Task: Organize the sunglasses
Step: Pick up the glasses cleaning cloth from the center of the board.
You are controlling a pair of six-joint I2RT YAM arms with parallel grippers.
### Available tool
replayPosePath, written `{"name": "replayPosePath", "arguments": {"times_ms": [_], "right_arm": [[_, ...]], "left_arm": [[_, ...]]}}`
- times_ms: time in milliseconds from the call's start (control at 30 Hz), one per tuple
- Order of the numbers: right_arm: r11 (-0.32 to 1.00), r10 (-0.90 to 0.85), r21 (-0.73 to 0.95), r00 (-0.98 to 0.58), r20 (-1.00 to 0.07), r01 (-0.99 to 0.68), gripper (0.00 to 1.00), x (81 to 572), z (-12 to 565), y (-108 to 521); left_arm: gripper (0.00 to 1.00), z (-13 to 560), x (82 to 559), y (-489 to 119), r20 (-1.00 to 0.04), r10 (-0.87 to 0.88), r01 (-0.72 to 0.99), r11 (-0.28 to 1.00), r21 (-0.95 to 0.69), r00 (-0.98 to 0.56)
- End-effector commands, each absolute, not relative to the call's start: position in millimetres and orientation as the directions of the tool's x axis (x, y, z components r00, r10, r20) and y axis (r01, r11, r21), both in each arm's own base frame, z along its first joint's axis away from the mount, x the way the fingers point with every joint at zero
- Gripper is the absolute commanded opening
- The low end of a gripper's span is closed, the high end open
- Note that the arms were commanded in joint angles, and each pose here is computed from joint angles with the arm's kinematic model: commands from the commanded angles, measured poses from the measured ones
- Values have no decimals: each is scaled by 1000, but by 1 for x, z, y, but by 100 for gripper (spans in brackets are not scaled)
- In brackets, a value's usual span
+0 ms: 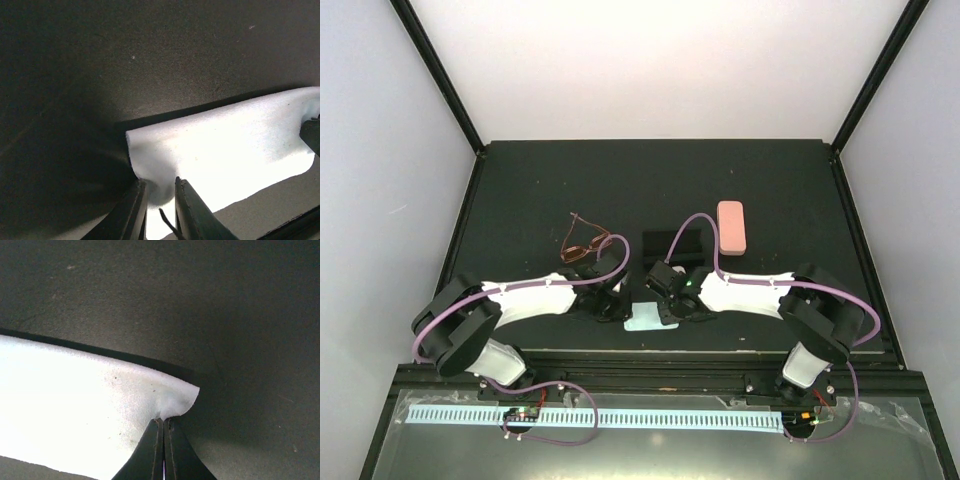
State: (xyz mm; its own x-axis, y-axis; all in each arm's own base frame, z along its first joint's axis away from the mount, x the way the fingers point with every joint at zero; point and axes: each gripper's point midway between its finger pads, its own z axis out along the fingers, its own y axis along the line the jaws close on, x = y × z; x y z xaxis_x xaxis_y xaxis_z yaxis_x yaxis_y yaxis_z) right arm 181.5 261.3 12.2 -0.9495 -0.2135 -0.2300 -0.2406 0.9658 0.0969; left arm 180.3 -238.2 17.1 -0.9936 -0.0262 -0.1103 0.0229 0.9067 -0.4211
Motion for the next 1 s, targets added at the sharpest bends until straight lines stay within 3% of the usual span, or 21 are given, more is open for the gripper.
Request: {"name": "replayPosePath", "arguments": {"times_ms": [0, 333, 967], "right_arm": [[967, -225, 79, -960, -166, -240, 1, 169, -5, 253], [969, -205, 93, -955, -215, -229, 1, 177, 5, 254], [967, -109, 165, -897, -428, -196, 1, 241, 94, 242]], "left_arm": [[17, 0, 169, -229, -48, -28, -8, 927, -374, -998], [2, 1, 172, -230, -64, -33, -6, 927, -375, -997], [1, 101, 236, -277, -309, -28, 136, 858, -495, -951]]}}
